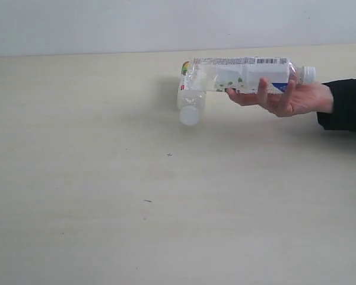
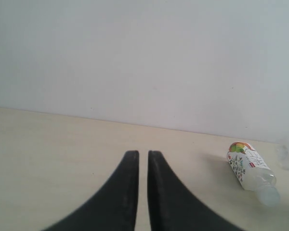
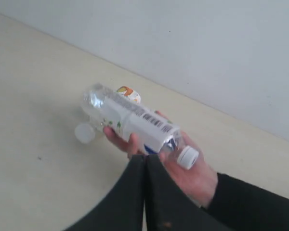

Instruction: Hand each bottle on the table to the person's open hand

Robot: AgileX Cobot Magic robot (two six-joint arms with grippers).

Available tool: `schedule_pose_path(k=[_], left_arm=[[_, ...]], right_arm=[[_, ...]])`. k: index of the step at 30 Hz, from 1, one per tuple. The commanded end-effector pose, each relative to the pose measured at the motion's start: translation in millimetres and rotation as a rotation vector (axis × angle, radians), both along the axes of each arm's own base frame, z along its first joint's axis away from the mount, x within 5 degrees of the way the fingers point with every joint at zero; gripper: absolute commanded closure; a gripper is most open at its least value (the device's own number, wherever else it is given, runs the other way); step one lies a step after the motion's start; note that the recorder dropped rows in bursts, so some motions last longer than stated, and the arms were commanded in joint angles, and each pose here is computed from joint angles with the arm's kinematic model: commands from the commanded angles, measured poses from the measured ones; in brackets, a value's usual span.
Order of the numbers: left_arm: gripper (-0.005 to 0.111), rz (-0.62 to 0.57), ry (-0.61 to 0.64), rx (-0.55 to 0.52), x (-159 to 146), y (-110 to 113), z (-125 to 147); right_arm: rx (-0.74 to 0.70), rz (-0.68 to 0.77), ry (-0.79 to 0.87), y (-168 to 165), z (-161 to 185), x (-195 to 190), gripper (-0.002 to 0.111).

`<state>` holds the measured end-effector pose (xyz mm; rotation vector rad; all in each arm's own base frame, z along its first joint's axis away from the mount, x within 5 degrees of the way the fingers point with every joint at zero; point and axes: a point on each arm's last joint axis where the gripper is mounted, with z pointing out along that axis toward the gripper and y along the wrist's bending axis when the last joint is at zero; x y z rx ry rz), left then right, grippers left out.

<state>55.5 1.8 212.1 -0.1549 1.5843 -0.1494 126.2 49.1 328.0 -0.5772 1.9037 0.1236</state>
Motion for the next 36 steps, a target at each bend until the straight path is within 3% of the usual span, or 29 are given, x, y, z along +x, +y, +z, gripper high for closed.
schedule_pose_path(k=[1,3,10,20,36], left_arm=[[0.097,-0.008,-0.009,0.0,-1,0,1],[0.097,-0.008,-0.009,0.0,-1,0,1],[0.097,-0.008,-0.009,0.0,-1,0,1],[0.097,-0.008,-0.009,0.0,-1,0,1],[0.097,-0.008,-0.009,0.0,-1,0,1]], right_arm=[[-0.015,0.009,-0.145,-13,-27,-33,0.108],[0.038,-0.007,-0.26,-18,-26,-46,0.108],[0.132,-0.02,-0.409,-28,-17,-74,0.108],[0.192,0.07,-0.401,-24,-16,-79,0.108],[0.185,0.071,-0.388,-24,-18,-79,0.108]])
